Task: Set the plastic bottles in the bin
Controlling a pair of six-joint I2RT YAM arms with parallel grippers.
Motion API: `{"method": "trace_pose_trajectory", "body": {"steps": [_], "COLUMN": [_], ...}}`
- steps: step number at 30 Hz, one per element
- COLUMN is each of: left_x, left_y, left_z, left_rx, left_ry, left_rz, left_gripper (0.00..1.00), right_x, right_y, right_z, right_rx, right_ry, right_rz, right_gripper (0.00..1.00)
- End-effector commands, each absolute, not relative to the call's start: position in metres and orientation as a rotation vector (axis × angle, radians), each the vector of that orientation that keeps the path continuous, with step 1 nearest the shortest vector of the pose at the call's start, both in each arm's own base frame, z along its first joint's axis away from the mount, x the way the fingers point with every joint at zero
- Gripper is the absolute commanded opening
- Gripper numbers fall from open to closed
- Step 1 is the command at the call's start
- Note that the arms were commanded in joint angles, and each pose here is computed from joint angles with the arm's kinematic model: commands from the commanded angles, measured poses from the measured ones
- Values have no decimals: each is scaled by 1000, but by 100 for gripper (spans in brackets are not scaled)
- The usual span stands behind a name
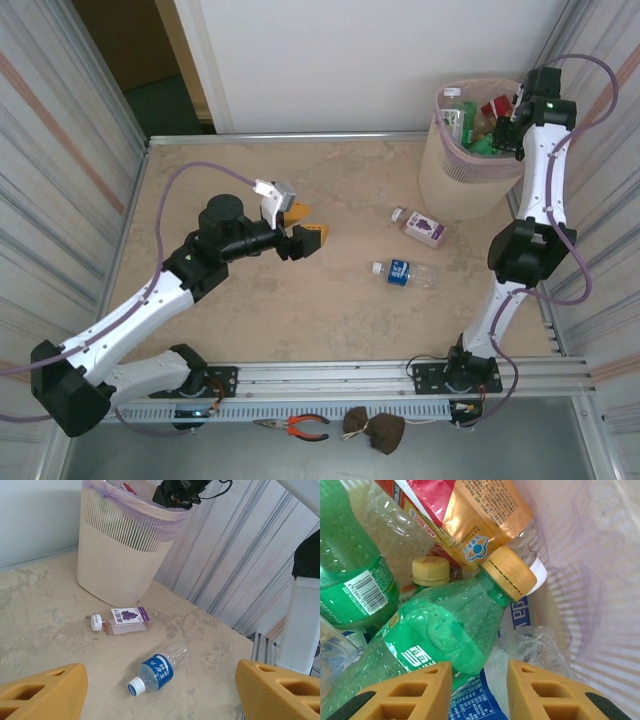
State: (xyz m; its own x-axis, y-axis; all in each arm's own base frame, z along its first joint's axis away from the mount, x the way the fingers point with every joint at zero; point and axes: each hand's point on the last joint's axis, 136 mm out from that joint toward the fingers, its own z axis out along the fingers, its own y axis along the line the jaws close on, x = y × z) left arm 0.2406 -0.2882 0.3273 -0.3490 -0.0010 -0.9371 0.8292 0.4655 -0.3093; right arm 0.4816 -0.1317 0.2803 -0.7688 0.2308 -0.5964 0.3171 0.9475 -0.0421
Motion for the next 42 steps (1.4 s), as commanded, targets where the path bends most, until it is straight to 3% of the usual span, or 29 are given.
{"method": "trace_pose_trajectory", "body": {"steps": [1, 15, 22, 29, 33, 42], "left_x": [237, 236, 236, 235, 234, 232], "left_y": [-280, -280, -278, -277, -276, -271], "left_z": [341, 345, 344, 342, 343, 346], "left_rx": [690, 689, 688, 697, 701, 686], "left_ry": [1672, 1668, 1670, 1677, 1676, 1674], "left_rz": [-1036, -1038, -1027, -1018, -1012, -1002], "left_gripper": [78, 78, 78, 78, 78, 78], "right_x": [460, 473, 446, 392, 358, 285], "right_y": [-128, -51, 2, 64, 95, 130], "right_z": [317, 381, 397, 361, 319, 220], "right_rx": [374, 257, 18, -563, -914, -1541], "right_ry": [2439, 2232, 2216, 2257, 2272, 2387], "right_rz": [-243, 180, 266, 145, 52, -87], "right_gripper": [35, 36, 38, 50, 58, 67]}}
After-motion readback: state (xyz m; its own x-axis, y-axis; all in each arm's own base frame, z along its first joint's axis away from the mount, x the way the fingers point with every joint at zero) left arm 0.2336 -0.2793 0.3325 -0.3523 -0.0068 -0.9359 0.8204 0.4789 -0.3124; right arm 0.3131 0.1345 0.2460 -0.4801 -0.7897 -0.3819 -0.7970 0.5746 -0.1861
